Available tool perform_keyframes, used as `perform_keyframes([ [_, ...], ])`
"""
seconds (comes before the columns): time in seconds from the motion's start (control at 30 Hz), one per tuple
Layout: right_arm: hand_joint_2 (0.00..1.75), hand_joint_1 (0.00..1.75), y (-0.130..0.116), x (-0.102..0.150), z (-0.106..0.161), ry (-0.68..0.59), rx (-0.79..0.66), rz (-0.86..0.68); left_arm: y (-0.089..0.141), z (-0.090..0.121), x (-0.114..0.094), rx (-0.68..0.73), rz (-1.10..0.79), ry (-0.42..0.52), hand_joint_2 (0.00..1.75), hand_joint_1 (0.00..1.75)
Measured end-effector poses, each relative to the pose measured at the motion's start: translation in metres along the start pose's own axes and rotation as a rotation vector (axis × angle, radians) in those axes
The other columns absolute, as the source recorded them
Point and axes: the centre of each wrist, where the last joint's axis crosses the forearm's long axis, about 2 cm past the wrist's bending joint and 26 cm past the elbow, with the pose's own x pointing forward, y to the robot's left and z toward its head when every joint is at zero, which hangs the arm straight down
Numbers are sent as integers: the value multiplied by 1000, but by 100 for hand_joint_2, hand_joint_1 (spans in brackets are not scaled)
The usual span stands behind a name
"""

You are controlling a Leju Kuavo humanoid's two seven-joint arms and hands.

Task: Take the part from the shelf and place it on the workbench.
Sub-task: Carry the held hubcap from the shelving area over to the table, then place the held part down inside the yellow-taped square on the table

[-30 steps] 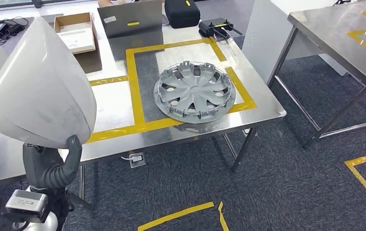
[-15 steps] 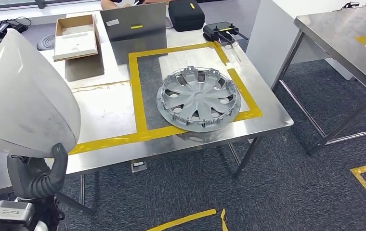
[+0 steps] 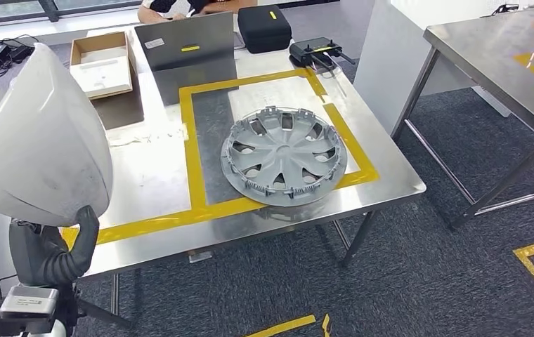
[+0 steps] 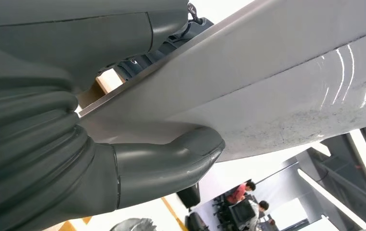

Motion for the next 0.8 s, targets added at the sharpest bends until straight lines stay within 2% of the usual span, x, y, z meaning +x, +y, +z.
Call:
perform_keyframes([
  [0.2,0,0,3,1,0,1,5,0,13,-15,-11,-11,-36,2,175,175],
  [0.47,0,0,2,-1,0,-2,11,3,25,-12,-20,-27,-110,2,175,175],
  [0.7,0,0,5,0,0,-4,20,7,32,-12,-31,-148,-364,20,175,175],
  [0.8,0,0,5,0,0,-2,22,10,33,-12,-36,-168,-391,31,175,175],
])
